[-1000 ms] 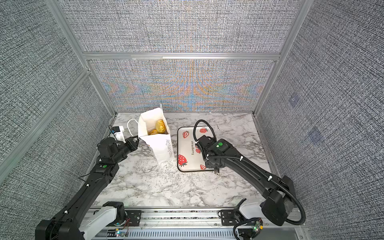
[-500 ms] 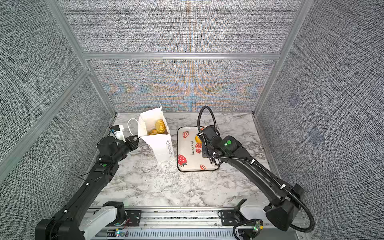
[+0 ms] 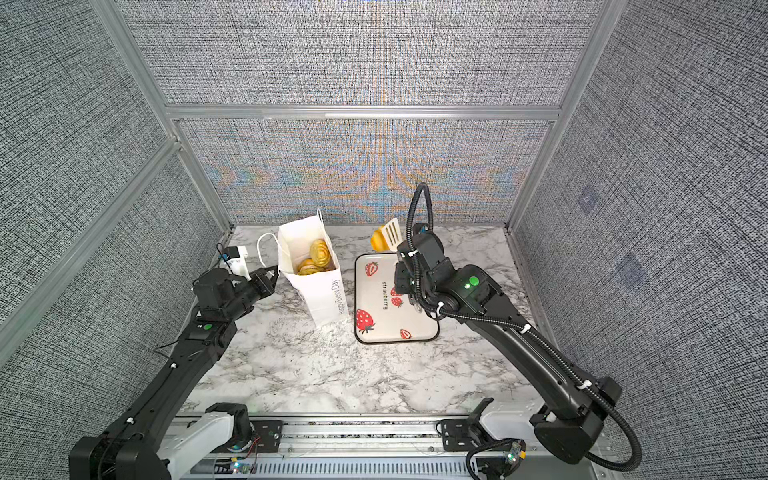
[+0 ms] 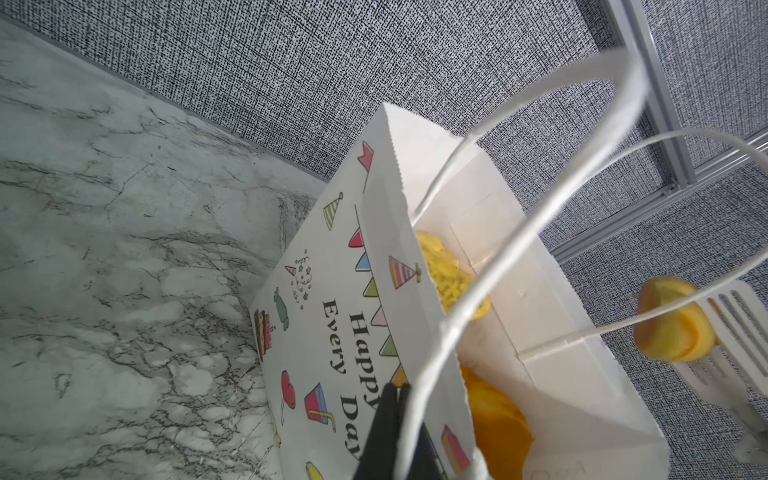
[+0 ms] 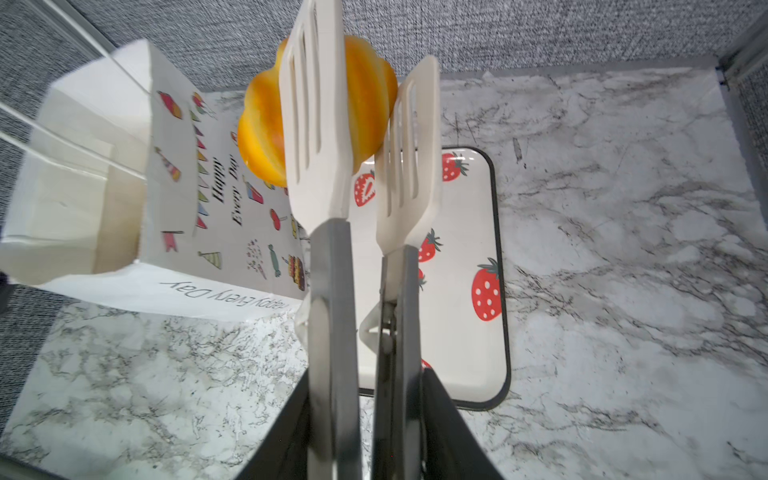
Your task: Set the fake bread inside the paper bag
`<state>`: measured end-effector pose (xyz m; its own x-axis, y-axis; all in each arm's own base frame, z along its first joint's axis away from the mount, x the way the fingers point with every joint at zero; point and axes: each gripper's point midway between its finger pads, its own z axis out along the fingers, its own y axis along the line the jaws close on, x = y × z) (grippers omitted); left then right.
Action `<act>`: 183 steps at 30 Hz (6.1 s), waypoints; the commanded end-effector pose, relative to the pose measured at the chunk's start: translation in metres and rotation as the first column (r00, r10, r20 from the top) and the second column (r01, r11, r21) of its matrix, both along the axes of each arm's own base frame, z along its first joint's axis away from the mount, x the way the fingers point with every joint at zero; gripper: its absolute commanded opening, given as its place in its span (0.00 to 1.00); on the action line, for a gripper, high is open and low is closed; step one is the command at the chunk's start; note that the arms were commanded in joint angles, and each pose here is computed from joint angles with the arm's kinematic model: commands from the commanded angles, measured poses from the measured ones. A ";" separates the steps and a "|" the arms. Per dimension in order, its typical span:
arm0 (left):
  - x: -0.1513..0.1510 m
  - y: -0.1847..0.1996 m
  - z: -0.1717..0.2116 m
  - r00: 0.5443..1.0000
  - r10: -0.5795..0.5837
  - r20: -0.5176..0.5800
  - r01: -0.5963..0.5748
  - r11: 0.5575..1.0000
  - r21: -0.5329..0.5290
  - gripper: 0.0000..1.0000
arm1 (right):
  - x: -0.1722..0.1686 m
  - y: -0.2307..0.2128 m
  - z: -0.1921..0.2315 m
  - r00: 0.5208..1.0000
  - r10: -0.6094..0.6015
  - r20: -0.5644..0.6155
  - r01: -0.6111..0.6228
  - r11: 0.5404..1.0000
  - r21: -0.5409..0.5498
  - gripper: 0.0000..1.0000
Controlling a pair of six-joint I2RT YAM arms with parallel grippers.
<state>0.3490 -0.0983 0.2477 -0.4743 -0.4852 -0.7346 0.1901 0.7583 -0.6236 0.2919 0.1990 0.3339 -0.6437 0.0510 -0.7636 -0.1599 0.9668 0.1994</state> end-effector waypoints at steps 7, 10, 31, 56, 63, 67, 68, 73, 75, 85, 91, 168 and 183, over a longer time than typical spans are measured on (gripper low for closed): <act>0.007 0.001 0.015 1.000 0.003 0.023 -0.004 0.999 0.038 0.00 | 0.005 0.051 0.061 0.976 0.130 0.177 -0.137 0.990 0.031 0.37; 0.011 0.001 0.019 1.000 0.001 0.030 -0.003 0.999 0.047 0.00 | 0.004 0.065 0.072 0.966 0.163 0.203 -0.171 0.985 0.019 0.37; 0.030 0.005 0.037 0.998 0.018 0.056 -0.021 0.998 0.055 0.00 | 0.010 0.155 0.098 0.910 0.333 0.247 -0.341 0.940 -0.010 0.38; 0.026 0.015 0.040 0.998 0.041 0.052 -0.043 0.998 0.039 0.00 | 0.059 0.180 0.011 0.952 0.302 0.055 -0.296 0.951 -0.093 0.38; 0.022 0.016 0.033 0.998 0.043 0.039 -0.044 0.998 0.035 0.00 | 0.060 0.188 -0.005 0.949 0.316 0.017 -0.313 0.945 -0.095 0.38; 0.021 0.017 0.030 0.998 0.045 0.034 -0.046 0.998 0.037 0.00 | 0.060 0.191 -0.013 0.947 0.321 -0.003 -0.320 0.942 -0.097 0.38; 0.021 0.017 0.030 0.998 0.045 0.034 -0.047 0.998 0.038 0.00 | 0.060 0.191 -0.014 0.947 0.322 -0.006 -0.321 0.942 -0.097 0.38; 0.021 0.017 0.031 0.998 0.046 0.035 -0.047 0.998 0.033 0.00 | 0.062 0.192 -0.020 0.948 0.316 -0.022 -0.317 0.943 -0.105 0.46; 0.021 0.017 0.030 0.998 0.043 0.036 -0.044 0.999 0.030 0.00 | 0.062 0.192 -0.022 0.948 0.316 -0.027 -0.317 0.942 -0.107 0.48; 0.021 0.015 0.027 0.999 0.039 0.029 -0.040 0.999 0.021 0.00 | 0.064 0.192 -0.015 0.948 0.317 -0.017 -0.317 0.943 -0.097 0.53; 0.020 0.015 0.032 0.999 0.037 0.036 -0.038 0.999 0.019 0.00 | 0.060 0.186 0.004 0.948 0.318 0.016 -0.316 0.945 -0.085 0.52; -0.024 0.035 0.091 0.984 0.094 0.153 -0.116 0.983 0.145 0.37 | 0.055 0.072 -0.152 0.892 0.313 -0.326 -0.210 0.926 0.315 0.65; -0.030 0.036 0.076 0.987 0.100 0.126 -0.118 0.982 0.145 0.37 | 0.084 0.100 -0.185 0.771 0.516 -0.373 -0.218 0.764 0.607 0.64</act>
<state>0.3198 -0.0631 0.3245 -0.3329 -0.4157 -0.8464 0.1647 0.8581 -0.4863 0.3727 0.2868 0.1377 -0.9632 0.0133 -0.2684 -0.1917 0.6662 0.7207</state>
